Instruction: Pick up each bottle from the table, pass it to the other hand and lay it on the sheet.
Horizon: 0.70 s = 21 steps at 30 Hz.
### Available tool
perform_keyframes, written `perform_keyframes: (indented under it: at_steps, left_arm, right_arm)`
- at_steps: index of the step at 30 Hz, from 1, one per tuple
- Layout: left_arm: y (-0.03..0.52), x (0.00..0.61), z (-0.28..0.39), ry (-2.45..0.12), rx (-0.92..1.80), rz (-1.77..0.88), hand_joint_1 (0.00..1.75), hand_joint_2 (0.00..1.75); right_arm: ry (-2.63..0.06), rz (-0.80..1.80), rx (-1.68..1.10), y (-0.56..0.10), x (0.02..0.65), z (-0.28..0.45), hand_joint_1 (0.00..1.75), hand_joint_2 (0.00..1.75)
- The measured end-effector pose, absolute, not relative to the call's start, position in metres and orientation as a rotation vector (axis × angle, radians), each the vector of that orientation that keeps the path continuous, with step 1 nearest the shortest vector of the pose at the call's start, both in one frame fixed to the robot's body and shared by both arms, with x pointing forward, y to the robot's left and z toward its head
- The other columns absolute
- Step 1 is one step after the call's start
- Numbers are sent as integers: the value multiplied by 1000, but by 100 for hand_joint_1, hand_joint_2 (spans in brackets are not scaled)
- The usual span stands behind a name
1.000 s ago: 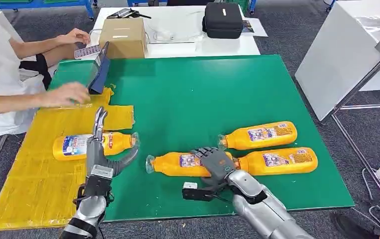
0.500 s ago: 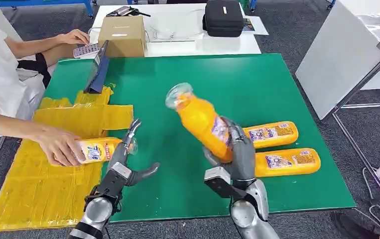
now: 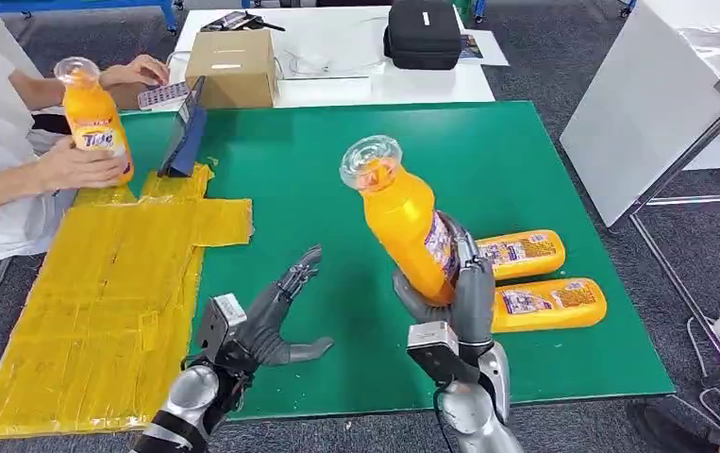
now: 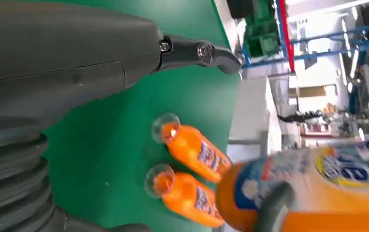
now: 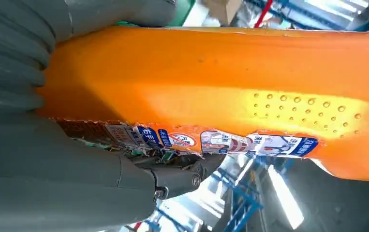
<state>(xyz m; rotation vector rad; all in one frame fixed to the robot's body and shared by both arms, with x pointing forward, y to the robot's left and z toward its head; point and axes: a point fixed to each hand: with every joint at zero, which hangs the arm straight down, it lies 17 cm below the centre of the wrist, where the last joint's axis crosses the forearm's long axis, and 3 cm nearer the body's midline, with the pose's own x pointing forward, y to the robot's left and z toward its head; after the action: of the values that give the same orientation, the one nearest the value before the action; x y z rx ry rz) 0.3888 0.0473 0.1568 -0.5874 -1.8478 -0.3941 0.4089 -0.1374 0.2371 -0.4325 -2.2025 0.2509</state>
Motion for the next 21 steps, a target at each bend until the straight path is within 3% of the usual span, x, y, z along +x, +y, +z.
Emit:
perform_keyframes:
  at_steps: [21]
  left_arm:
    - [39, 372, 198, -1901, -773, -362, 0, 175]
  right_arm:
    - [-2105, 538, -218, -47, 403, 185, 175, 175]
